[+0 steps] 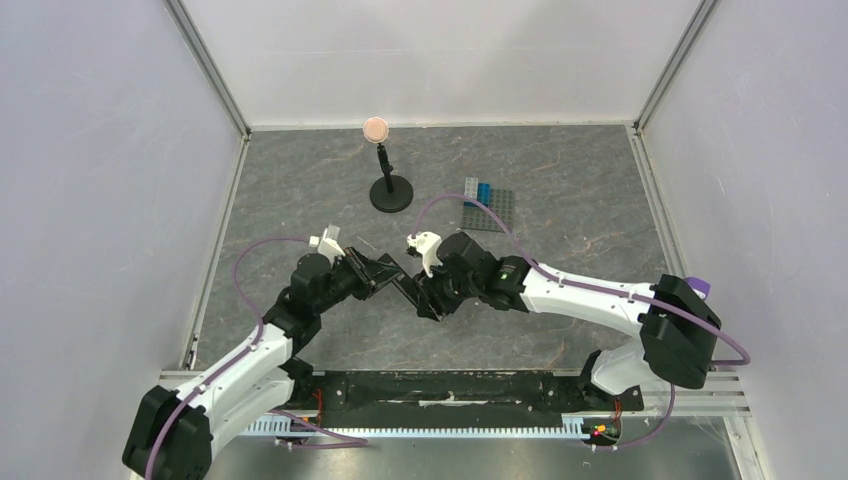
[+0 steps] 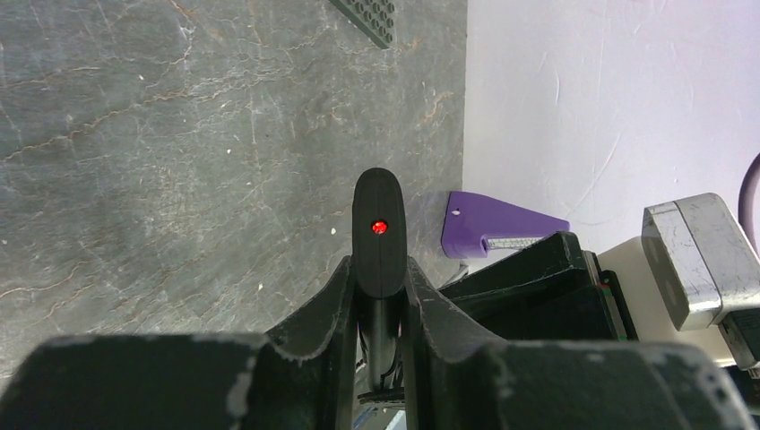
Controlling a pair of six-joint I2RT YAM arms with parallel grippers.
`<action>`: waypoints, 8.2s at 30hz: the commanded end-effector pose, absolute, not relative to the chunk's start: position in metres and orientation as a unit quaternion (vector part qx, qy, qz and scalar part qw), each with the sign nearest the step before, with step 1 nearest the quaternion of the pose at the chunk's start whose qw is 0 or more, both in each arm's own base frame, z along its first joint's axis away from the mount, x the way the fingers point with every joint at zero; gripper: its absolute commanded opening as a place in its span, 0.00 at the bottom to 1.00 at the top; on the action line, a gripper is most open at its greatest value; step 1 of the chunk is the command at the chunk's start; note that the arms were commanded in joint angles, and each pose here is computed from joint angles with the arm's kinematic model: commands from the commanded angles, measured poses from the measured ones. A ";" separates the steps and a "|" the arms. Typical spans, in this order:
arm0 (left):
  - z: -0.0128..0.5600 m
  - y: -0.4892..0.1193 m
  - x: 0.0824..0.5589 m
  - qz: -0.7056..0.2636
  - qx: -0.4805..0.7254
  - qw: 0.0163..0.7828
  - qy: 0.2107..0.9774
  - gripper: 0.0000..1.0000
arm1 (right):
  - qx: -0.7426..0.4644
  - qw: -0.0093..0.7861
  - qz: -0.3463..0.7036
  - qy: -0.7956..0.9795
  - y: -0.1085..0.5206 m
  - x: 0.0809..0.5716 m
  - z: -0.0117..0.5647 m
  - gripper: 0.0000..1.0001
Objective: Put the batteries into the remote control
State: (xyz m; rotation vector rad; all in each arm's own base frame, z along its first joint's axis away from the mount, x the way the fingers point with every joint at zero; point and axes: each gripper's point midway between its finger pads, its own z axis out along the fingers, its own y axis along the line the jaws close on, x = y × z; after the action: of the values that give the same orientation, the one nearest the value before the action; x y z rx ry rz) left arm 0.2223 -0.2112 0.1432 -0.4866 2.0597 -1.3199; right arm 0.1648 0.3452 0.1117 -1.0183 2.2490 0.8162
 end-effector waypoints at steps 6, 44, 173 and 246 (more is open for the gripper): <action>0.163 -0.222 0.229 -0.542 -0.219 0.290 0.758 0.02 | -0.408 0.292 0.321 0.803 0.361 0.168 0.132 0.50; 0.255 -0.208 0.230 -0.639 -0.268 0.328 0.642 0.02 | 0.015 0.396 0.580 0.712 0.314 0.195 0.270 0.97; 0.273 -0.227 0.189 -0.617 -0.044 0.369 0.694 0.02 | -0.265 0.291 0.592 0.703 0.339 0.146 0.236 0.85; 0.214 -0.141 0.219 -0.308 -0.152 0.427 0.836 0.70 | -0.053 0.308 -0.200 0.929 0.060 0.272 0.029 0.32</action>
State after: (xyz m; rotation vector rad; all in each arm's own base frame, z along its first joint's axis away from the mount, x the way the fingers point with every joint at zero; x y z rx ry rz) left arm 0.2138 -0.1457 0.1983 -0.3893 2.1494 -0.7856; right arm 0.2649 0.0500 0.0244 -0.1614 2.4566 -0.5946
